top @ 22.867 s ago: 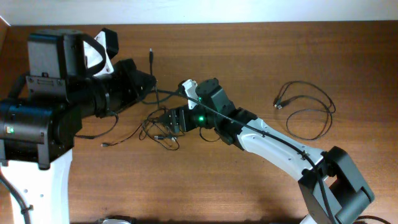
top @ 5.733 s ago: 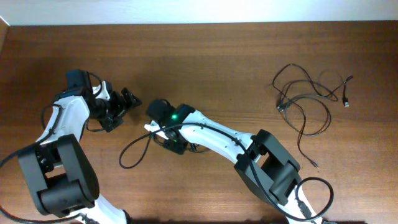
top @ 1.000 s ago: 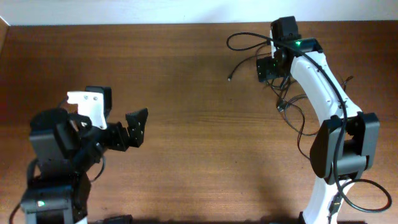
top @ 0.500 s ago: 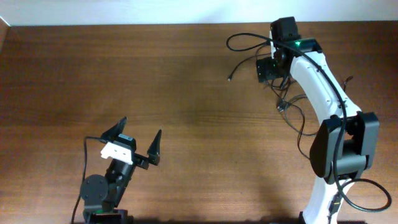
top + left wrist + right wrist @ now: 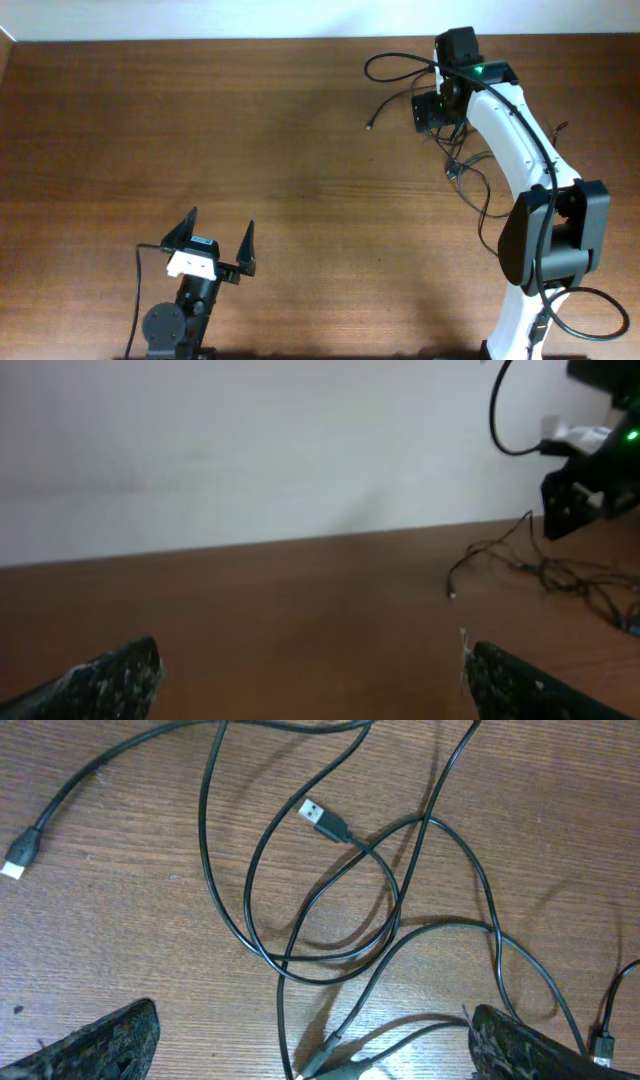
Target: Untangle cables
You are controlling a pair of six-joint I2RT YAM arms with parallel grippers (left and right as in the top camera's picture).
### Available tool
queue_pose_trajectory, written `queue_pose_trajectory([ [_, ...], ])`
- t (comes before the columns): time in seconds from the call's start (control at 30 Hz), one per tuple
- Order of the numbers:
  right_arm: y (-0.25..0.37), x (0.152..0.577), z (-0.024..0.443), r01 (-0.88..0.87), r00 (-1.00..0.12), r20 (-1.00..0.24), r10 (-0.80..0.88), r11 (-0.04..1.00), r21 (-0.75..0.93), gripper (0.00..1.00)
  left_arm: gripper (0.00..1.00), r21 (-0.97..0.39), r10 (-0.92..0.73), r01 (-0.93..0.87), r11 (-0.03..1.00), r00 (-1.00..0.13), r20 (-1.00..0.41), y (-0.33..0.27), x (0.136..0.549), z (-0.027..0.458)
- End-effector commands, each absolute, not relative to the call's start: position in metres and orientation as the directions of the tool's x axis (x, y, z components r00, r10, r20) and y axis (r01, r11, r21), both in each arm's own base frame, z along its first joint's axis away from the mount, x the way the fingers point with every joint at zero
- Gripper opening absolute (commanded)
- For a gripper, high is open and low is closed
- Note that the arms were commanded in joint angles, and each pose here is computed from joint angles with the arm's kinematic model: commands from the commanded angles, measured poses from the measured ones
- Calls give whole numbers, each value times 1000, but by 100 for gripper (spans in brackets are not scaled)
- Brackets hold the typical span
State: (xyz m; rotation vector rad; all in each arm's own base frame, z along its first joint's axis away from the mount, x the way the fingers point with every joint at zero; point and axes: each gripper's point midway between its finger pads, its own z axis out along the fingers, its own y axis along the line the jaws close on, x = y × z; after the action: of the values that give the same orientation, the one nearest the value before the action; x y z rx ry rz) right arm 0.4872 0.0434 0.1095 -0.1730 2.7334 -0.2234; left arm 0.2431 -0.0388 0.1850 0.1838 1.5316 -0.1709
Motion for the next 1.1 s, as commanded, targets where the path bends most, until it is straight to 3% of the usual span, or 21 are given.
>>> queue_pose_trajectory([
  [0.0,44,487,106,-91,-918,-366,-151,980,-175,99,99,13,20,175,984,-38,-999,-30,244,166],
  [0.13,44,487,106,-90,-918,-366,-150,980,-175,98,99,76,84,138,987,-57,-995,-23,245,159],
  [1.07,45,486,104,-93,-919,-363,-152,980,-176,99,99,79,85,82,994,-66,-994,-13,246,158],
])
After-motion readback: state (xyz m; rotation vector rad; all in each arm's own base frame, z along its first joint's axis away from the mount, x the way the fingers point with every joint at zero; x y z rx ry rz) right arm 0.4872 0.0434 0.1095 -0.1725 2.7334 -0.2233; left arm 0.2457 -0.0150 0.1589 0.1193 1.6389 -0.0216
